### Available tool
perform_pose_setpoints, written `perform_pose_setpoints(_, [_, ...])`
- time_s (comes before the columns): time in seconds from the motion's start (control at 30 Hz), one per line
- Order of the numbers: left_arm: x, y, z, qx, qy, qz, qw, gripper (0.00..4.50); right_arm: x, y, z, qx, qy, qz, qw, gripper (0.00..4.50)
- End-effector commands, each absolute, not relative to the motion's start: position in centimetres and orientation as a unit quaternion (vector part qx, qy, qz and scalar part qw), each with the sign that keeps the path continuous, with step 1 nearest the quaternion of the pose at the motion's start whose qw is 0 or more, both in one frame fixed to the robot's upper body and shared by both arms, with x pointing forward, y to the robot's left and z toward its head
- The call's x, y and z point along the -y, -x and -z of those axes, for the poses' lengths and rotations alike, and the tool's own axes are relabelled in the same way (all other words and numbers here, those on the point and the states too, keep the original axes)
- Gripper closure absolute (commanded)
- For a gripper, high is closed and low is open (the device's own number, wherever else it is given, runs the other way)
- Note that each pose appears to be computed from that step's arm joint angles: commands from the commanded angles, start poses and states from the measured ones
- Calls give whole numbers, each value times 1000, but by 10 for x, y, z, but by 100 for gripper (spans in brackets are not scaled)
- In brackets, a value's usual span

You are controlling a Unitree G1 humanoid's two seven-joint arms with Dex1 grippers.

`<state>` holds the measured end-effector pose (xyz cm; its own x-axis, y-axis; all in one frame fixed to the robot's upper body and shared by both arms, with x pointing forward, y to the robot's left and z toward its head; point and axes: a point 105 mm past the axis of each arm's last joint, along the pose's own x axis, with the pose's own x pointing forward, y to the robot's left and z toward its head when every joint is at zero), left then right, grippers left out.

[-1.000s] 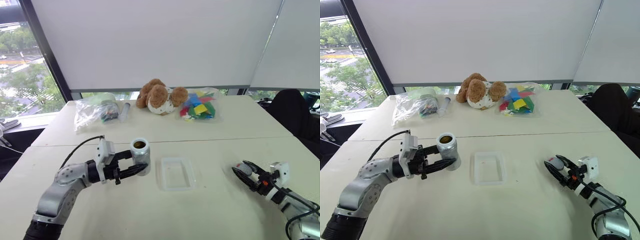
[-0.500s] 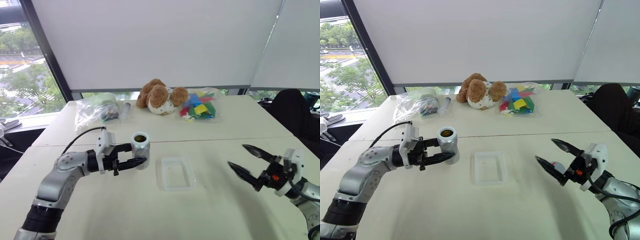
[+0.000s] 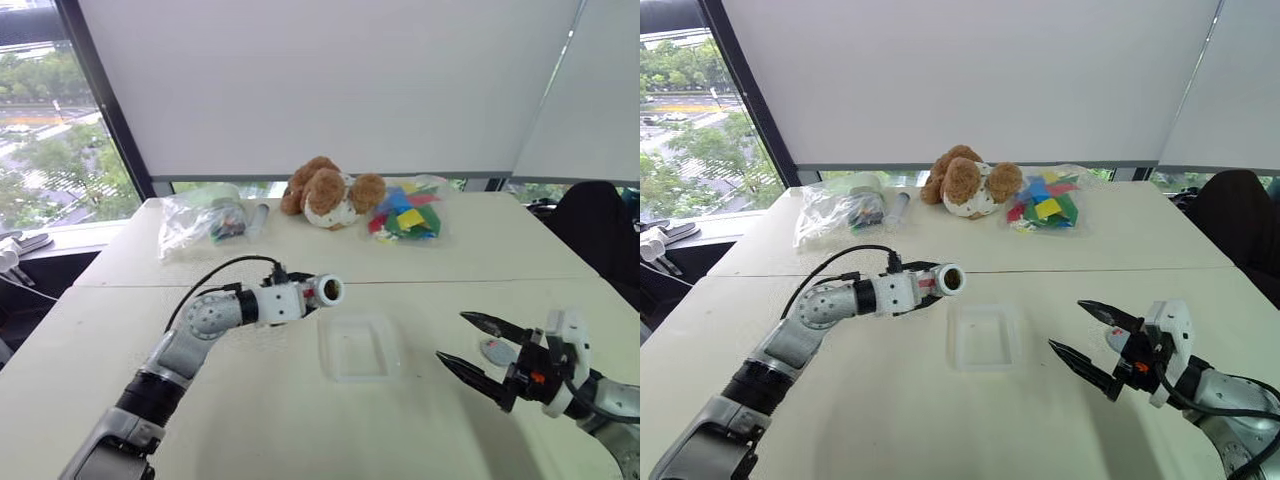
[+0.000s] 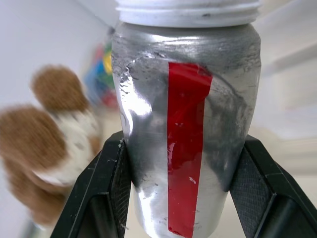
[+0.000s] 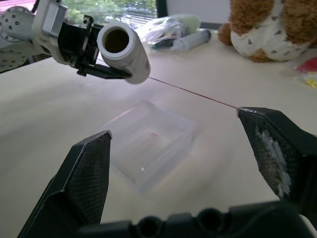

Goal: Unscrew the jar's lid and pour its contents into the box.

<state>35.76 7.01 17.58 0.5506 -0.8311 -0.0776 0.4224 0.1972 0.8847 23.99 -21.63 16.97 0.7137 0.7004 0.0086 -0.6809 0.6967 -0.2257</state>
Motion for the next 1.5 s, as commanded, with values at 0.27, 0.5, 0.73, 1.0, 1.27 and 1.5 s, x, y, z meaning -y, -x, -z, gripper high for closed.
perform_pose_setpoints(0.27, [-34, -360, -183, 512, -680, 208, 482, 240, 220, -240, -181, 80, 72, -320, 941, 8])
perform_pose_setpoints(0.5, [-27, -362, -172, 602, -706, 108, 357, 240, 215, -242, -180, 81, 60, -313, 944, 8])
perform_pose_setpoints(0.73, [-16, -357, -169, 654, -701, 22, 282, 240, 207, -242, -180, 86, 51, -310, 946, 8])
perform_pose_setpoints(1.0, [-27, -359, -170, 645, -700, 18, 307, 240, 204, -242, -179, 86, 45, -308, 946, 8])
perform_pose_setpoints(1.27, [-71, -363, -205, 499, -529, 166, 666, 240, 197, -240, -182, 103, 55, -346, 931, 8])
perform_pose_setpoints(1.5, [-142, -366, -195, 231, -271, 265, 896, 240, 180, -239, -195, 172, 86, -427, 884, 8])
